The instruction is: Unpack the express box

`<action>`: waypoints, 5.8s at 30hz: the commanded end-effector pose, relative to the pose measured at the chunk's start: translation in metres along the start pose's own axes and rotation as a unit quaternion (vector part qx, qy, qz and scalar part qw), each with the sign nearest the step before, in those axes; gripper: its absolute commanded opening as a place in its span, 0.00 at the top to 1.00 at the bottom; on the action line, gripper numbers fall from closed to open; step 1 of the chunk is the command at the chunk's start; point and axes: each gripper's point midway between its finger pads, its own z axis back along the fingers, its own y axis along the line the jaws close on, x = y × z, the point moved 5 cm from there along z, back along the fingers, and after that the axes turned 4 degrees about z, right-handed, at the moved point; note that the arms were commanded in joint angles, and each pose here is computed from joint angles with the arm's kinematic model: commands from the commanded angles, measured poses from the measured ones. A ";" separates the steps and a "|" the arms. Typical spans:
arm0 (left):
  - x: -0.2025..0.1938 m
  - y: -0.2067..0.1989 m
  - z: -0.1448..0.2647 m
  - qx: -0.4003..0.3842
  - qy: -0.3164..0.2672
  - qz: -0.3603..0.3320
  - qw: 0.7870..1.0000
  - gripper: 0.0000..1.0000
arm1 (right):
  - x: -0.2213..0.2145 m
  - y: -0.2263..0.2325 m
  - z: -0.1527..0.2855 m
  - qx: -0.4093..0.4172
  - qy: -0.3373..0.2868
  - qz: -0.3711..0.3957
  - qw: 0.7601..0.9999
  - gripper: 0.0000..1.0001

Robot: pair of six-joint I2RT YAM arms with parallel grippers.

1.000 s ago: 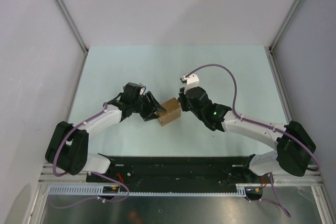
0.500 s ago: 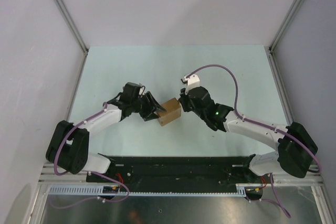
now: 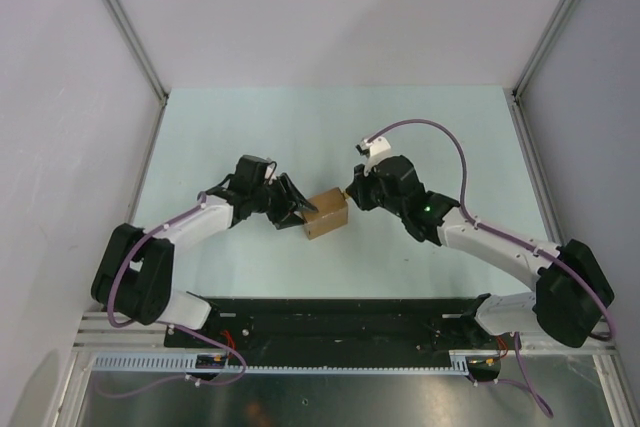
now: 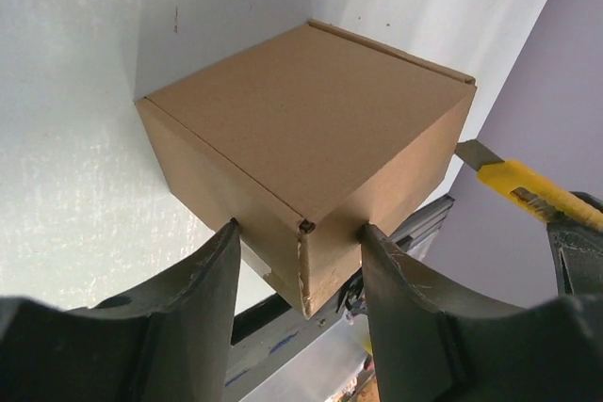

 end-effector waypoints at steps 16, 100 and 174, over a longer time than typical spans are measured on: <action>-0.001 0.052 -0.019 0.125 -0.016 0.086 0.988 0.53 | -0.039 0.027 0.016 0.009 0.086 -0.074 0.994 1.00; 0.069 -0.047 0.015 0.029 -0.121 -0.242 0.962 0.47 | -0.040 0.030 0.011 -0.069 0.066 -0.069 0.993 1.00; 0.042 -0.025 -0.034 -0.039 0.042 -0.289 0.956 0.50 | 0.043 0.057 0.002 0.158 -0.072 0.184 0.968 1.00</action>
